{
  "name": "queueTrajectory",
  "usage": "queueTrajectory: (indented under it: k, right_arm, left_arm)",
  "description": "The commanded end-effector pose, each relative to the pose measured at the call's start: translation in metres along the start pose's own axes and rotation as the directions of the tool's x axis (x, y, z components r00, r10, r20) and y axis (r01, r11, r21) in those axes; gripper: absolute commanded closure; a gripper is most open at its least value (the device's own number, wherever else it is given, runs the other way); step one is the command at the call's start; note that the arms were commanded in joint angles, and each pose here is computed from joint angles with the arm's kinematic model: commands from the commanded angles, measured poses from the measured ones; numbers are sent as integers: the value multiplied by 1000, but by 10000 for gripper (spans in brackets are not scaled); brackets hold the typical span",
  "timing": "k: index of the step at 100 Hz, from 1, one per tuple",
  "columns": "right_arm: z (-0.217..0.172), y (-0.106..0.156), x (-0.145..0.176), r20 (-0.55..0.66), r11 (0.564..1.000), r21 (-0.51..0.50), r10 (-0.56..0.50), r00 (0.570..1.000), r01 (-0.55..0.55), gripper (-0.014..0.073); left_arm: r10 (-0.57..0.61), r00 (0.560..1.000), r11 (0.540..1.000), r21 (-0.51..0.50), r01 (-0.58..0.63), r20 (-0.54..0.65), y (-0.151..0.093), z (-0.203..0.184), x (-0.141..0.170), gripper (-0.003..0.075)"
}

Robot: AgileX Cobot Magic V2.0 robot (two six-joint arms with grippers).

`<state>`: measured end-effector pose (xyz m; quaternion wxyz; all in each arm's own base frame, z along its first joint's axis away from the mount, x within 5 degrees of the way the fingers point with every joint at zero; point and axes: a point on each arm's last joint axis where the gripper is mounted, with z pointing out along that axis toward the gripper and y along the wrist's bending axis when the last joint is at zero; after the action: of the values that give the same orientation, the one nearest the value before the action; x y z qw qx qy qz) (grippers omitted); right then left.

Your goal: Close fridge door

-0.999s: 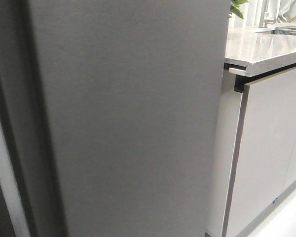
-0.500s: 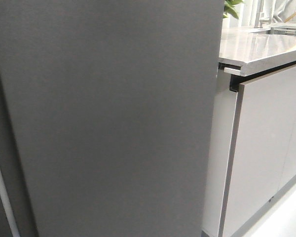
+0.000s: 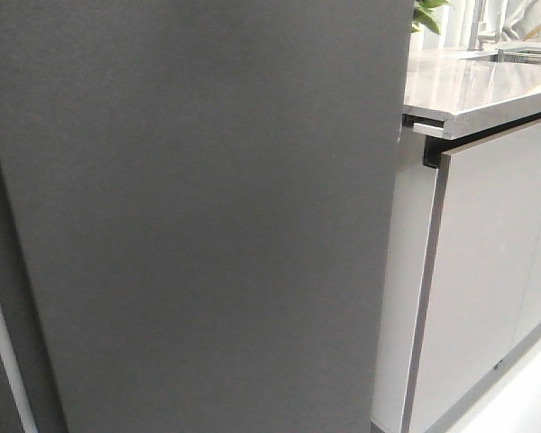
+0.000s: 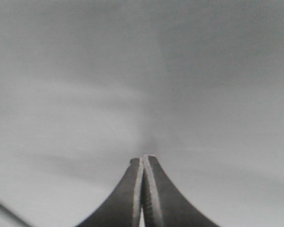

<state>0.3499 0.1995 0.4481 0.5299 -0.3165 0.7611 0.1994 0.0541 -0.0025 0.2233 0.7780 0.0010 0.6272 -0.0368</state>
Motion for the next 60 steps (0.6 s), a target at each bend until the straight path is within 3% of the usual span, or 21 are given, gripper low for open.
queueTrajectory:
  k: [1, 28, 60]
  right_arm:
    - [-66, 5, -40, 167, 996, 80, -40, 985, 27, 638]
    - [-163, 16, -38, 179, 981, 193, -56, 982, 21, 638]
    - [-251, 55, 43, 271, 973, 218, 17, 962, -78, 638]
  left_arm:
    - [-7, 999, 1000, -4, 7, 48, 1, -1, 5, 740]
    - [-7, 999, 1000, -4, 7, 48, 1, -1, 5, 740]
    - [-7, 999, 1000, -4, 7, 48, 1, -1, 5, 740]
